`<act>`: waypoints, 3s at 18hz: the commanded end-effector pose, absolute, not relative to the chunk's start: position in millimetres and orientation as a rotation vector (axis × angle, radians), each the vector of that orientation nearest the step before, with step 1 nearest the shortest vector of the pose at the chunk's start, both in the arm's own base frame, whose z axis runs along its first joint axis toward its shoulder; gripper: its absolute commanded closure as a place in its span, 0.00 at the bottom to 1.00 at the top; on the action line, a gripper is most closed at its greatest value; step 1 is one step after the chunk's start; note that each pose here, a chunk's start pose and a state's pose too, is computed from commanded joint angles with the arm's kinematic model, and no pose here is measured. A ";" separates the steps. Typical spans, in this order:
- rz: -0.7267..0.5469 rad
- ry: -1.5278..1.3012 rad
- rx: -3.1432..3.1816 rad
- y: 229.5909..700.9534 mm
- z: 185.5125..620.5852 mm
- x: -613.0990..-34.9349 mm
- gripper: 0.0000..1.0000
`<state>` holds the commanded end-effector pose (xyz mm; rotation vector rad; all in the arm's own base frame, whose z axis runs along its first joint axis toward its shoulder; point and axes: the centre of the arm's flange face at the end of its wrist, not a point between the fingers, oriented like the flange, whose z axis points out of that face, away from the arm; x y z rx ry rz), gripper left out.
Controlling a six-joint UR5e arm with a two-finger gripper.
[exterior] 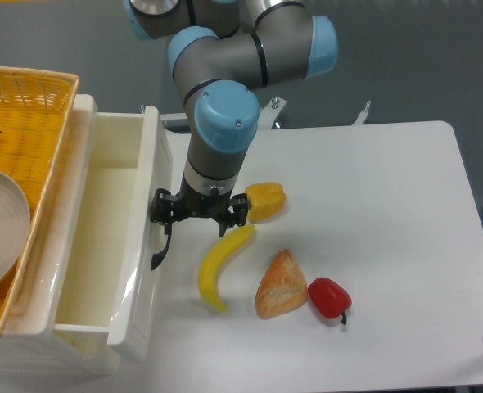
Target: Slide open the top white drawer
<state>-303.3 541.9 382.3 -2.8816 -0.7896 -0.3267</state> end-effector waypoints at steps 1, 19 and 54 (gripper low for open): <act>-0.327 -0.796 -2.880 540.9 382.3 -305.0 0.00; -0.335 -0.857 -2.856 526.4 380.7 -325.9 0.00; -0.494 -0.956 -2.767 507.3 377.0 -356.4 0.00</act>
